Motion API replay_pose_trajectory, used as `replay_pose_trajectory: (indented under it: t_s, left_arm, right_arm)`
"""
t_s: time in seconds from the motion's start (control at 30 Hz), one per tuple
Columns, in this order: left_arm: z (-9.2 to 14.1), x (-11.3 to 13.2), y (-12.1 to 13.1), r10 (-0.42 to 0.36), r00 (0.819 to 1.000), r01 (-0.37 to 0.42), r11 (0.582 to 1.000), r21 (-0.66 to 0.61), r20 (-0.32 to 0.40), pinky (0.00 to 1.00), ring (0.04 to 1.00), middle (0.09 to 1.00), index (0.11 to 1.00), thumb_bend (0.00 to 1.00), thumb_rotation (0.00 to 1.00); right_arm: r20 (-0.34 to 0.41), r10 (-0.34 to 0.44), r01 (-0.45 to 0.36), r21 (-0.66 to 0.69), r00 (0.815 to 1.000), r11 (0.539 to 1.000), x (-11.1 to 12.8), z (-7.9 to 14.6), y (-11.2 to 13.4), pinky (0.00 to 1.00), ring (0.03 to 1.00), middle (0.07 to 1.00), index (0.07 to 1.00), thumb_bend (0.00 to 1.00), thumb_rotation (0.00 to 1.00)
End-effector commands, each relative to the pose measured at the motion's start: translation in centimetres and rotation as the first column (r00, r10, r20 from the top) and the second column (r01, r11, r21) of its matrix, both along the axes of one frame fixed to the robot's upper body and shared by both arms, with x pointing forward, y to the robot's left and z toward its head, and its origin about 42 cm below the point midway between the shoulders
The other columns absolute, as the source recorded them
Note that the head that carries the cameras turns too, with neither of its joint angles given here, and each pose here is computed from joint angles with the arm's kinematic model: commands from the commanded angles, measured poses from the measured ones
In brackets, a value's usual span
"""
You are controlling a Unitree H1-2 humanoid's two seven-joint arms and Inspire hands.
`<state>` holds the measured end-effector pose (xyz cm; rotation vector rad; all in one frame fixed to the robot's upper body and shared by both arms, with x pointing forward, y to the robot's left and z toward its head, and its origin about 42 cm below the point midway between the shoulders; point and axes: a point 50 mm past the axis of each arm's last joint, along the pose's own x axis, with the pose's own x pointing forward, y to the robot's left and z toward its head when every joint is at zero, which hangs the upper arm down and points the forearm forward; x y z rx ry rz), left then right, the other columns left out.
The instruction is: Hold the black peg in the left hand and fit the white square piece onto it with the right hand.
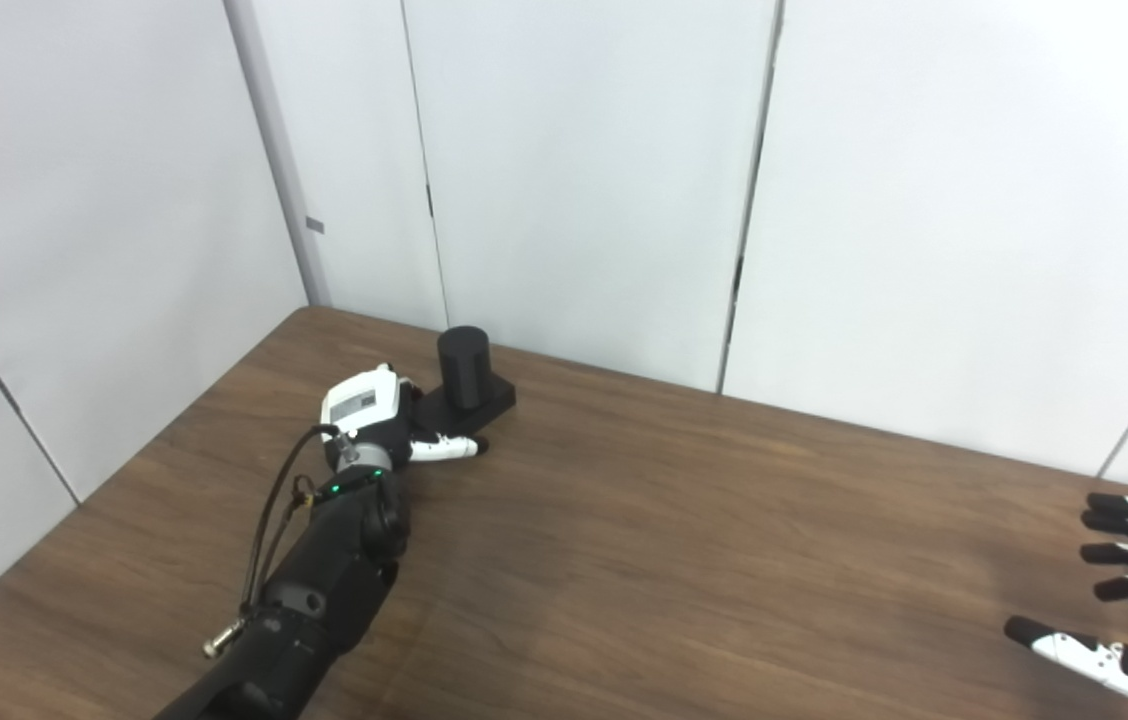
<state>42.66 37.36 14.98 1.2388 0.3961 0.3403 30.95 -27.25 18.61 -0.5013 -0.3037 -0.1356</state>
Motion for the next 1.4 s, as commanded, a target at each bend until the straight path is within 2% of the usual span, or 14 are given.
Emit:
replay_pose_trajectory:
  t_s: [0.0, 0.33, 0.47, 0.5, 0.6, 0.67, 0.7, 0.77, 0.87, 1.07, 1.27, 1.33, 1.37]
  left_arm:
    - [3.2, 1.7, 0.7, 0.003, 0.997, -0.006, 1.000, 0.029, 0.079, 1.00, 1.000, 1.000, 0.782, 1.00, 0.62]
    - [2.2, 1.7, 0.9, 0.012, 0.999, -0.013, 1.000, 0.026, 0.045, 1.00, 1.000, 1.000, 0.782, 1.00, 0.56]
    - [2.0, 1.7, 1.0, 0.001, 0.998, -0.001, 1.000, 0.001, 0.067, 1.00, 1.000, 1.000, 0.758, 0.98, 0.46]
    - [2.0, 1.6, 1.0, -0.010, 0.997, 0.010, 1.000, -0.007, 0.076, 1.00, 1.000, 0.981, 0.736, 0.94, 0.39]
    - [1.7, 1.4, 1.2, -0.041, 0.996, 0.042, 0.999, -0.010, 0.080, 1.00, 1.000, 0.929, 0.672, 0.85, 0.28]
    - [1.5, 1.4, 1.4, -0.060, 0.995, 0.061, 0.998, -0.011, 0.081, 1.00, 0.992, 0.893, 0.599, 0.80, 0.20]
    - [1.3, 1.4, 1.4, -0.069, 0.994, 0.071, 0.997, -0.013, 0.082, 1.00, 0.983, 0.874, 0.545, 0.66, 0.14]
    - [1.0, 1.4, 1.4, -0.092, 0.993, 0.093, 0.996, -0.005, 0.069, 0.99, 0.962, 0.842, 0.500, 0.55, 0.08]
    - [0.7, 1.5, 1.3, -0.115, 0.992, 0.114, 0.993, 0.013, 0.048, 0.91, 0.927, 0.805, 0.485, 0.52, 0.06]
    - [0.2, 1.1, 0.8, -0.192, 0.981, 0.192, 0.981, 0.010, 0.037, 0.78, 0.874, 0.796, 0.485, 0.52, 0.06]
    - [-0.3, 0.8, 0.1, -0.261, 0.965, 0.261, 0.965, -0.019, 0.035, 0.77, 0.853, 0.791, 0.485, 0.52, 0.05]
    - [-0.3, 0.6, -0.4, -0.283, 0.958, 0.284, 0.958, -0.038, 0.037, 0.81, 0.860, 0.793, 0.485, 0.52, 0.06]
    - [-0.3, 0.4, -0.7, -0.312, 0.950, 0.313, 0.949, -0.046, 0.035, 0.82, 0.861, 0.794, 0.485, 0.52, 0.06]
  right_arm:
    - [0.081, 0.004, -0.003, -0.017, 0.997, 1.000, 0.3, 2.2, -0.1, 0.50, 0.641, 0.718, 0.726, 0.58, 0.00]
    - [0.084, 0.000, 0.001, -0.016, 0.996, 1.000, 0.0, 2.4, -0.1, 0.49, 0.630, 0.714, 0.720, 0.59, 0.00]
    - [0.080, -0.001, 0.003, -0.020, 0.997, 1.000, -0.1, 2.5, -0.1, 0.48, 0.621, 0.712, 0.719, 0.59, 0.00]
    - [0.076, -0.002, 0.004, -0.020, 0.997, 1.000, -0.1, 2.5, -0.1, 0.48, 0.626, 0.715, 0.720, 0.58, 0.00]
    - [0.073, -0.002, 0.003, -0.013, 0.997, 1.000, -0.3, 2.6, 0.0, 0.49, 0.630, 0.720, 0.724, 0.58, 0.00]
    - [0.073, -0.004, 0.005, -0.013, 0.997, 1.000, -0.3, 2.7, 0.0, 0.49, 0.626, 0.716, 0.721, 0.58, 0.00]
    - [0.073, -0.005, 0.006, -0.015, 0.997, 1.000, -0.3, 2.7, 0.1, 0.49, 0.623, 0.715, 0.720, 0.58, 0.00]
    - [0.069, -0.008, 0.009, -0.014, 0.998, 1.000, -0.3, 2.7, 0.1, 0.48, 0.621, 0.715, 0.720, 0.58, 0.00]
    - [0.070, -0.009, 0.010, -0.017, 0.998, 1.000, -0.3, 2.8, 0.1, 0.48, 0.614, 0.711, 0.716, 0.58, 0.00]
    - [0.069, -0.010, 0.011, -0.009, 0.998, 1.000, -0.3, 2.9, 0.2, 0.48, 0.614, 0.715, 0.713, 0.56, 0.00]
    - [0.076, -0.010, 0.010, -0.008, 0.997, 1.000, -0.2, 3.0, 0.2, 0.47, 0.614, 0.714, 0.708, 0.55, 0.00]
    - [0.071, -0.012, 0.012, -0.008, 0.997, 1.000, -0.2, 3.0, 0.2, 0.48, 0.615, 0.717, 0.708, 0.55, 0.00]
    - [0.071, -0.011, 0.012, -0.009, 0.997, 1.000, -0.2, 3.0, 0.2, 0.48, 0.616, 0.717, 0.708, 0.55, 0.00]
